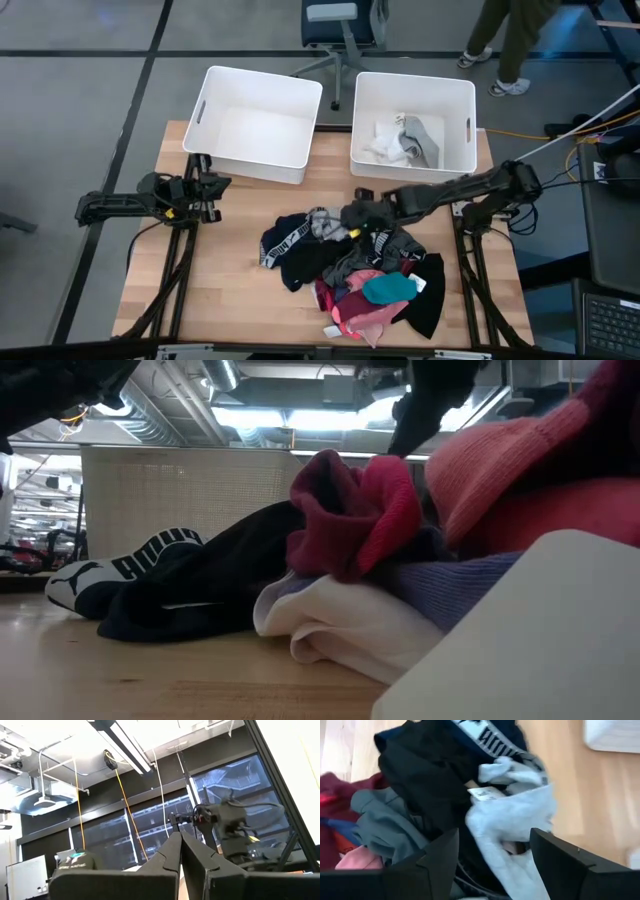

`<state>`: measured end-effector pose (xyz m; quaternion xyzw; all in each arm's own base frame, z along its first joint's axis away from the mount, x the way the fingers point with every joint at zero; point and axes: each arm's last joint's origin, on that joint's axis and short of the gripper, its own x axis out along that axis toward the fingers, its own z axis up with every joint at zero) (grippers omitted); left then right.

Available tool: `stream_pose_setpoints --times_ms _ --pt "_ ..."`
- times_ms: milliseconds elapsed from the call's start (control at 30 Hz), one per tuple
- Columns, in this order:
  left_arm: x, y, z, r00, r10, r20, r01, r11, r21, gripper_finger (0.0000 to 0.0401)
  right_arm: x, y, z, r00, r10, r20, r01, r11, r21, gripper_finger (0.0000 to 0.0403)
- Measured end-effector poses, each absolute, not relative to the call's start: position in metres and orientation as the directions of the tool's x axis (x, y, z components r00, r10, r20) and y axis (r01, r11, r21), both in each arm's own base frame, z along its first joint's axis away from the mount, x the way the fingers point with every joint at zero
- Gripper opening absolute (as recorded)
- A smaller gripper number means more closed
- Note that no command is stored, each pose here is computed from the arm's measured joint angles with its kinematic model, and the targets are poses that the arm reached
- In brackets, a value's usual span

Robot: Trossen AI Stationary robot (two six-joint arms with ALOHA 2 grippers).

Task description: Sort clothes

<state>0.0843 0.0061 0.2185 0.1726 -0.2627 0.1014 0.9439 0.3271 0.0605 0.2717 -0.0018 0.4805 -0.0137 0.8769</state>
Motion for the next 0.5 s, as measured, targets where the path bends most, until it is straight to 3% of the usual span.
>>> stream_pose_setpoints --times_ms 233,500 --pt "0.084 0.006 0.219 0.841 0.101 0.532 -0.284 0.918 0.275 0.0004 0.323 0.064 0.238 0.549 -0.050 -0.835 0.007 0.998 -0.055 0.0230" --pt "0.084 0.006 0.219 0.841 0.101 0.531 -0.284 0.918 0.275 0.0004 0.320 0.064 0.219 0.561 -0.011 -0.828 -0.013 1.000 -0.022 0.0183"
